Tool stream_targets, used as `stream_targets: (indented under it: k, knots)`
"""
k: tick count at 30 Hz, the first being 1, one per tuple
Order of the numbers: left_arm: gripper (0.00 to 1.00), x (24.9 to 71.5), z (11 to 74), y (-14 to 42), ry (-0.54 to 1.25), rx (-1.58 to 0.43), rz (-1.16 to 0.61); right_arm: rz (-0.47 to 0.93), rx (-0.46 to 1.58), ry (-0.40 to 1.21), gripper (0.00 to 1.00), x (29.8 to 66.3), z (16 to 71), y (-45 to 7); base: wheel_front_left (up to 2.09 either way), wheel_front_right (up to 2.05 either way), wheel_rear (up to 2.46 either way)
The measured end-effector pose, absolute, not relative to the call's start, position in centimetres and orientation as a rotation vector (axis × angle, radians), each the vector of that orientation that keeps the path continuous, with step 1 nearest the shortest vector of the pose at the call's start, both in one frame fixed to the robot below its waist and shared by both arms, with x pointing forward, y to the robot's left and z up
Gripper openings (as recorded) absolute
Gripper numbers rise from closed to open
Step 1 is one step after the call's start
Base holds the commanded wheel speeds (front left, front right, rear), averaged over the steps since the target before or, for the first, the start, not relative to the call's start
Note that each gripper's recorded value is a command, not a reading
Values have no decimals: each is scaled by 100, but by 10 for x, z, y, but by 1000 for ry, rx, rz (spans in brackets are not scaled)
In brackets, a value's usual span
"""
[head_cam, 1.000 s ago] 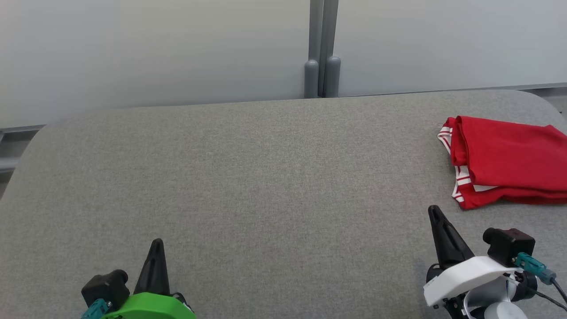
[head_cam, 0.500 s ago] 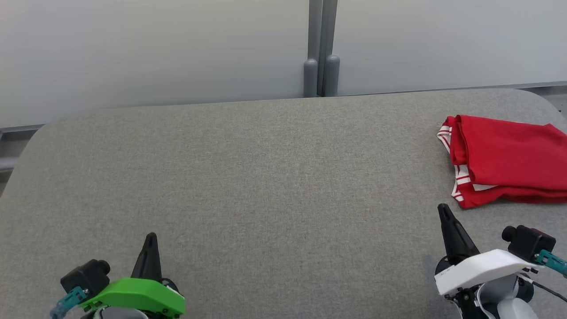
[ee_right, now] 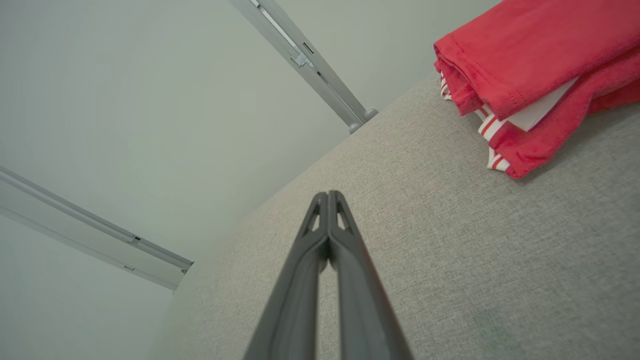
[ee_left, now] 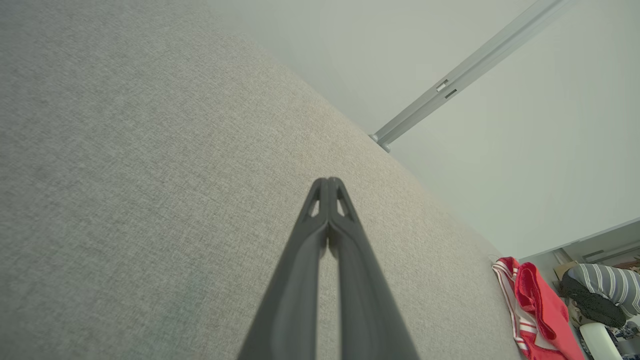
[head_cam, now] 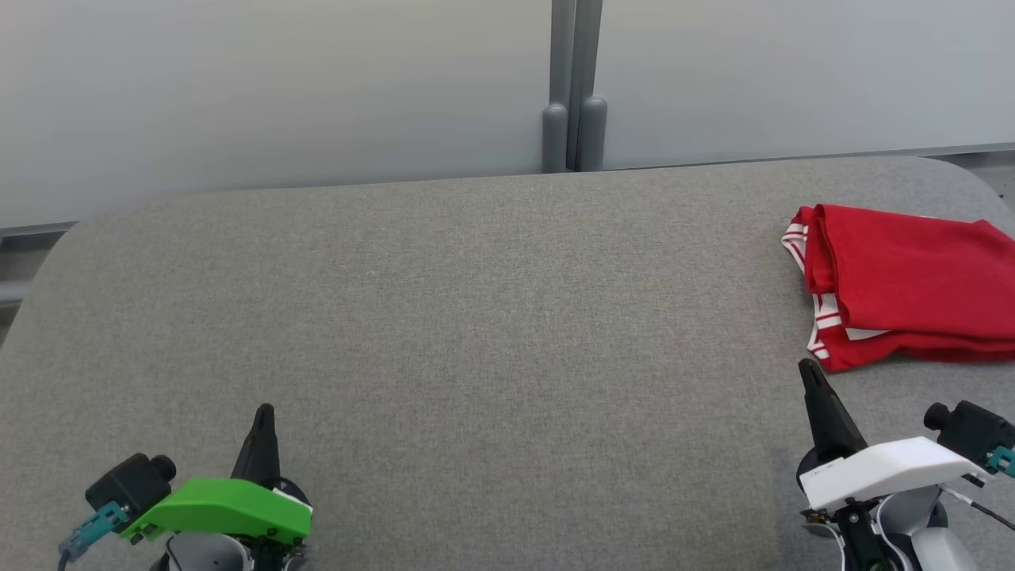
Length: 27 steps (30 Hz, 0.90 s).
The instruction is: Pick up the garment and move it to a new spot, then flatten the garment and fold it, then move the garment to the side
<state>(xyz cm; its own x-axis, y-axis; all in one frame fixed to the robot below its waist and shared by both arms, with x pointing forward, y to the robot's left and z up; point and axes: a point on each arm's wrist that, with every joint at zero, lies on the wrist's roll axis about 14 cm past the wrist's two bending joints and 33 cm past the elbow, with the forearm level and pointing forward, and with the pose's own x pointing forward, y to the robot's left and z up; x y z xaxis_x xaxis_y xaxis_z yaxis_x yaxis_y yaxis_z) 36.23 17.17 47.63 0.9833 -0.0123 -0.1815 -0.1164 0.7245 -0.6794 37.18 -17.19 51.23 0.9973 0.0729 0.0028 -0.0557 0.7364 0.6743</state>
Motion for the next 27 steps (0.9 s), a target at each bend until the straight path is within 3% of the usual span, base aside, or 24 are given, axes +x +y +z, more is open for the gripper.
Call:
stream_targets:
  k: [27]
  knots:
    - [0,379,487,174,160,-1086,40,18,1071,25,0,377,509,-189,0,0,0]
